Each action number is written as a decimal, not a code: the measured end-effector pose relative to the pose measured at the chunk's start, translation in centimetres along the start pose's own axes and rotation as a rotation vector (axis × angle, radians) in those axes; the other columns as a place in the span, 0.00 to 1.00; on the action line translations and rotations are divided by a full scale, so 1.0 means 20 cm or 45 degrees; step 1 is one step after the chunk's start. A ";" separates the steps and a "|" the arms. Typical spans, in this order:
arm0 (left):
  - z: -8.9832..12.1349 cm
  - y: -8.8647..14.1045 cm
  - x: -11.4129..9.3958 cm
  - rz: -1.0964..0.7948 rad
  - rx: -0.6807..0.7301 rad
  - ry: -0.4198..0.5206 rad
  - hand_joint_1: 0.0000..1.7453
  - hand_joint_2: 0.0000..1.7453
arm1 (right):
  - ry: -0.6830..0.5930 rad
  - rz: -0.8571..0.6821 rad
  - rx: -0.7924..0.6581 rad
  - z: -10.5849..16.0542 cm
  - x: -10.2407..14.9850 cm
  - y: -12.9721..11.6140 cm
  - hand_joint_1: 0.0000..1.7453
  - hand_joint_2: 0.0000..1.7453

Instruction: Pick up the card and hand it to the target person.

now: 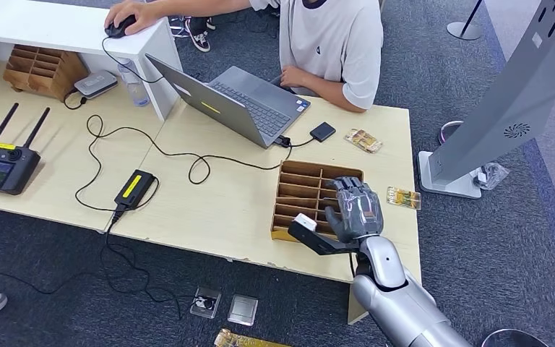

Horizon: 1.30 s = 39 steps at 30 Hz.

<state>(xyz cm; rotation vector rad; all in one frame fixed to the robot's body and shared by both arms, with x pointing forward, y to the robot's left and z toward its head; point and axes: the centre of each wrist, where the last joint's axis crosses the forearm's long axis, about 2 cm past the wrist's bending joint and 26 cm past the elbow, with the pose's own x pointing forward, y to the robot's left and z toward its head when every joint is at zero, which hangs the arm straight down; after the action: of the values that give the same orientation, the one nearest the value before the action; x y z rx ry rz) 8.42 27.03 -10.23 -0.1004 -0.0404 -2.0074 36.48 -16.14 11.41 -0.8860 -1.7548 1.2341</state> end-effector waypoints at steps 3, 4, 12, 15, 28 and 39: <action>0.00 0.00 0.00 -0.008 0.003 0.002 0.00 1.00 | 0.016 0.008 0.000 0.00 -0.01 0.00 0.43 1.00; 0.00 0.00 0.00 -0.009 0.003 0.003 0.00 1.00 | 0.019 0.010 0.000 0.00 -0.02 0.00 0.43 1.00; 0.00 0.00 0.00 -0.015 0.007 0.004 0.00 1.00 | 0.016 0.027 -0.002 0.01 -0.04 -0.01 0.44 1.00; 0.00 0.00 0.00 -0.018 0.009 0.005 0.00 1.00 | 0.010 0.029 -0.002 0.01 -0.04 -0.01 0.49 1.00; 0.00 0.00 0.00 -0.038 0.028 0.000 0.00 1.00 | -0.004 0.014 -0.007 0.01 -0.04 -0.01 1.00 1.00; 0.00 0.01 0.00 -0.123 0.049 0.010 0.00 1.00 | 0.032 0.033 -0.052 0.04 -0.09 -0.02 1.00 1.00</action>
<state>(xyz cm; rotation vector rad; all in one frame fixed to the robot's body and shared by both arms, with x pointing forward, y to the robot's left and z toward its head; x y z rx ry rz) 8.65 26.91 -10.24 -0.0669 -0.0797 -2.1028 36.41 -18.12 11.31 -0.9469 -1.7594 1.2026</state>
